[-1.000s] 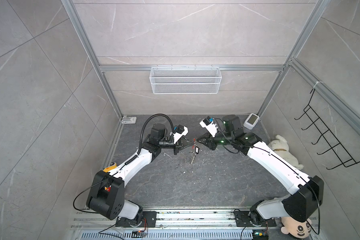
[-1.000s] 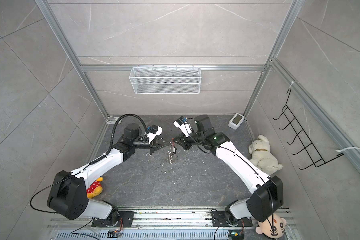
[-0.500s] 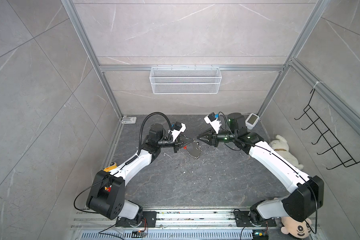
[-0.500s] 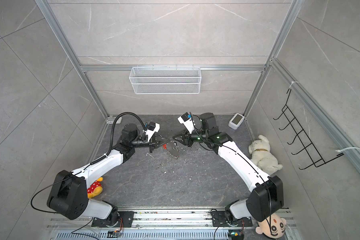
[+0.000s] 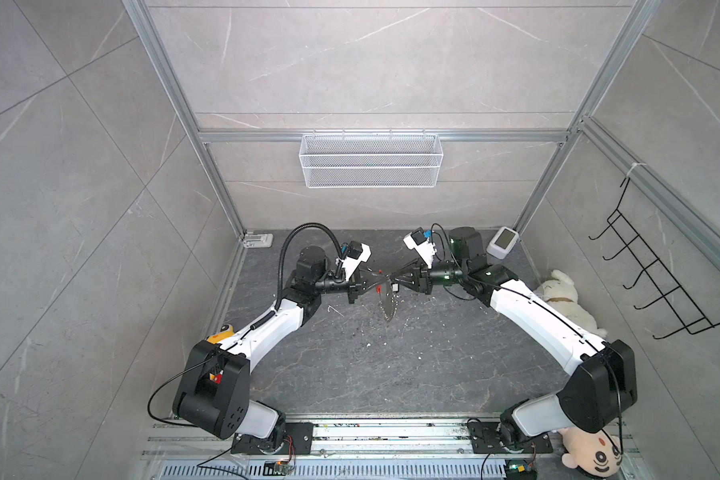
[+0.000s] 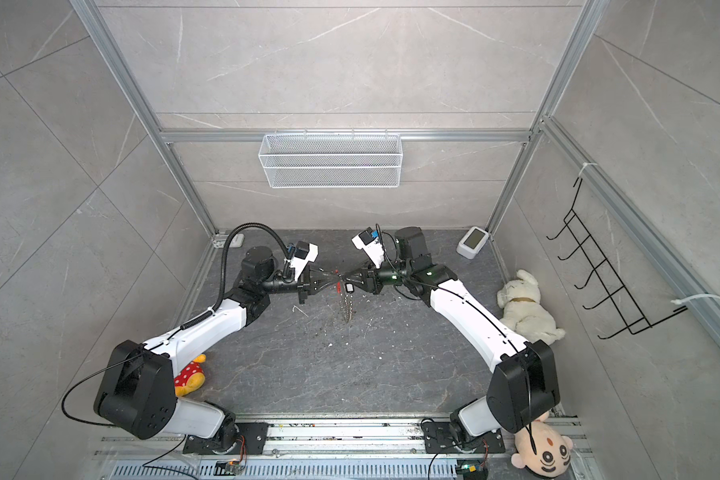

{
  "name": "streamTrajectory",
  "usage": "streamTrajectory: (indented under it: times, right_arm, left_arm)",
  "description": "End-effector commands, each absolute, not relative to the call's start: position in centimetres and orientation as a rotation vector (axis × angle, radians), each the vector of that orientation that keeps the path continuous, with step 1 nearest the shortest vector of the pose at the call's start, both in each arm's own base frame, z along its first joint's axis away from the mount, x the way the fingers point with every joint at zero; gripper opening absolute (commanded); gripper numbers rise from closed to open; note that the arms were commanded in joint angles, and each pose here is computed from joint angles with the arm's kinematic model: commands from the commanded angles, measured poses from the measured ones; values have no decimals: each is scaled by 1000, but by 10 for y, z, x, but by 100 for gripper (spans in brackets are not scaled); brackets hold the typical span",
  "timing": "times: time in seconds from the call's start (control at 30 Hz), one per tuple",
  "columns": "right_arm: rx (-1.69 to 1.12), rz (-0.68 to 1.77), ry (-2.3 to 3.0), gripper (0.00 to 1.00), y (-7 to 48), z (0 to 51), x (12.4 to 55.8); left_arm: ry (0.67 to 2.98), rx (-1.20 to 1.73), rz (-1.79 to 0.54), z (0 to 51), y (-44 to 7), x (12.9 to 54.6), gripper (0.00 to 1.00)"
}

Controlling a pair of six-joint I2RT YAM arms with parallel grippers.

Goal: Put the keys on the keyring

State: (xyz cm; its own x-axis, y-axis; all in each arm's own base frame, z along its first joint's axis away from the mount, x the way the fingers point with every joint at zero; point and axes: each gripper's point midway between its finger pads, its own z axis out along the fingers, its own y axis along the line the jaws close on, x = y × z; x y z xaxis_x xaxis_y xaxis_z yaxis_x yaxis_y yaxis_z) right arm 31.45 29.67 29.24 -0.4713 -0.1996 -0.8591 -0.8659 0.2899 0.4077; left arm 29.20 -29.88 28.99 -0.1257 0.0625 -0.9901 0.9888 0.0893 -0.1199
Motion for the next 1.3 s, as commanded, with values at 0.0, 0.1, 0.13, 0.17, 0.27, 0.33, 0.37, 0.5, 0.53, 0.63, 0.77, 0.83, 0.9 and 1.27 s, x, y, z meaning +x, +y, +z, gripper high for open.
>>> streamTrajectory:
  times: [0.0,0.1,0.13,0.17,0.27,0.33,0.37,0.5,0.53,0.63,0.77,0.83,0.9,1.27]
  right_arm:
    - [-959,1245,1863,26,300,285,313]
    - [-956,1254,1866,25,301,283,313]
    - [-956,1256,1865,25,301,283,313]
    - [-956,1259,1864,23,301,283,313]
    - [-952,1266,1856,18,302,285,313]
    - [-949,1273,1848,17,302,287,313]
    - [-948,1276,1842,16,303,289,314]
    - [-944,1282,1833,10,306,291,314]
    - [-942,1282,1833,8,306,291,315]
    - [-940,1278,1827,1,308,292,315]
    - [-919,1232,1822,0,308,296,317]
    - [-906,1203,1816,0,307,299,318]
    - [-896,1178,1808,0,305,302,319]
    - [-938,1039,1839,0,294,302,314]
  left_arm:
    - [1267,1151,-1180,321,-296,286,0]
    - [1264,1151,-1179,322,-296,286,0]
    - [1262,1150,-1178,322,-296,286,0]
    - [1262,1149,-1180,322,-296,286,0]
    - [1259,1146,-1187,323,-296,287,0]
    - [1261,1145,-1191,322,-297,287,0]
    - [1263,1144,-1191,321,-297,288,0]
    - [1269,1140,-1201,319,-298,289,0]
    - [1270,1138,-1203,318,-298,289,0]
    - [1276,1136,-1208,317,-298,291,0]
    - [1289,1131,-1216,314,-300,292,0]
    - [1297,1129,-1216,311,-300,294,0]
    - [1307,1130,-1219,308,-301,295,0]
    - [1378,1151,-1039,294,-294,306,37]
